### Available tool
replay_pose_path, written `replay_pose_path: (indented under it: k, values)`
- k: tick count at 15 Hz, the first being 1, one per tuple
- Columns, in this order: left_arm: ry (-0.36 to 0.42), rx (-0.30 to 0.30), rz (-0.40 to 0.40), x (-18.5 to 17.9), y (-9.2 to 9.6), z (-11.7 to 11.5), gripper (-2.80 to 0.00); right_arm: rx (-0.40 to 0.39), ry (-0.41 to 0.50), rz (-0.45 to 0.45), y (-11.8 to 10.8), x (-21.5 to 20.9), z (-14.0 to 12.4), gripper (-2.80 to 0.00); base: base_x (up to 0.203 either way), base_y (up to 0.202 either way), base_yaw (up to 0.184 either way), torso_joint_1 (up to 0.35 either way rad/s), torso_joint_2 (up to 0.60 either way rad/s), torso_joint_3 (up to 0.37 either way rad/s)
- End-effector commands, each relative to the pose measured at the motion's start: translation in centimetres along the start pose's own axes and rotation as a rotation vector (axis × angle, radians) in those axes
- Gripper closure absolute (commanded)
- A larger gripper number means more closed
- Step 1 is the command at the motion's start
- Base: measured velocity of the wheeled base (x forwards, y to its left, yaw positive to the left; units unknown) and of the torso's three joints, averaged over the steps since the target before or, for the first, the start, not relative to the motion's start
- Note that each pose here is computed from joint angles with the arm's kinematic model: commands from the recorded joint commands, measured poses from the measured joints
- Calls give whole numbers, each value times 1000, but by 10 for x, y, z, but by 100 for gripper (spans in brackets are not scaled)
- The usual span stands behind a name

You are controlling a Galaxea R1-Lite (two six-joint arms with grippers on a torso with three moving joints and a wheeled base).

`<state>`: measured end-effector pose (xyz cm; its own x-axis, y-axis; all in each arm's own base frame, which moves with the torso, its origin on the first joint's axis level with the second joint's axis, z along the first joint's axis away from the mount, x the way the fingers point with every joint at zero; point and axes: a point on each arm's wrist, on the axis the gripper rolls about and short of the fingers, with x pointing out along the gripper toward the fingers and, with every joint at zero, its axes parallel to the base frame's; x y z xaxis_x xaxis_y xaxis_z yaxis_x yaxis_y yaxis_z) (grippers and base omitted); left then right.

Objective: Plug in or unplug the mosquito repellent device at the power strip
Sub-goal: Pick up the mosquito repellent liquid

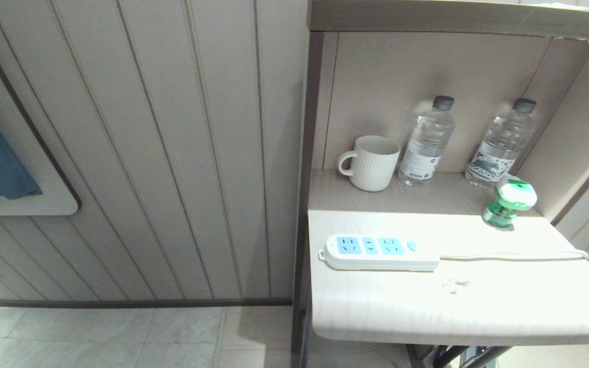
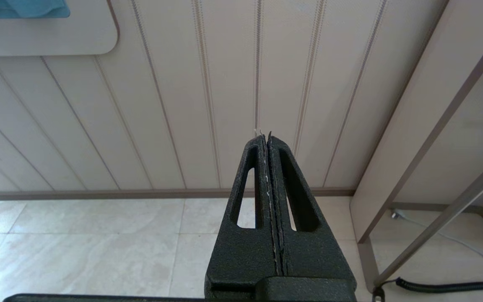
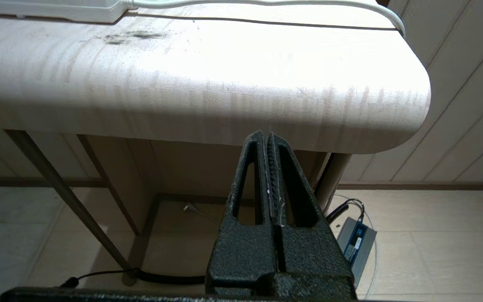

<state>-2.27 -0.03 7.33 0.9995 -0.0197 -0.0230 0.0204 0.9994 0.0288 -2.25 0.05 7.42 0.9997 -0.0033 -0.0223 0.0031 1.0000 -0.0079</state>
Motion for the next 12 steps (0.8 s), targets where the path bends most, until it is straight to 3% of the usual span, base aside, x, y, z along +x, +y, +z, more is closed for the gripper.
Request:
replay_pose_path:
  k: [1,12]
  values:
    - [1,0,0,0,0,0,0,36,2,-9,0,0,0,0,0,0,0,0,0,0]
    - [1,0,0,0,0,0,0,43,-1,-17,0,0,0,0,0,0,0,0,0,0]
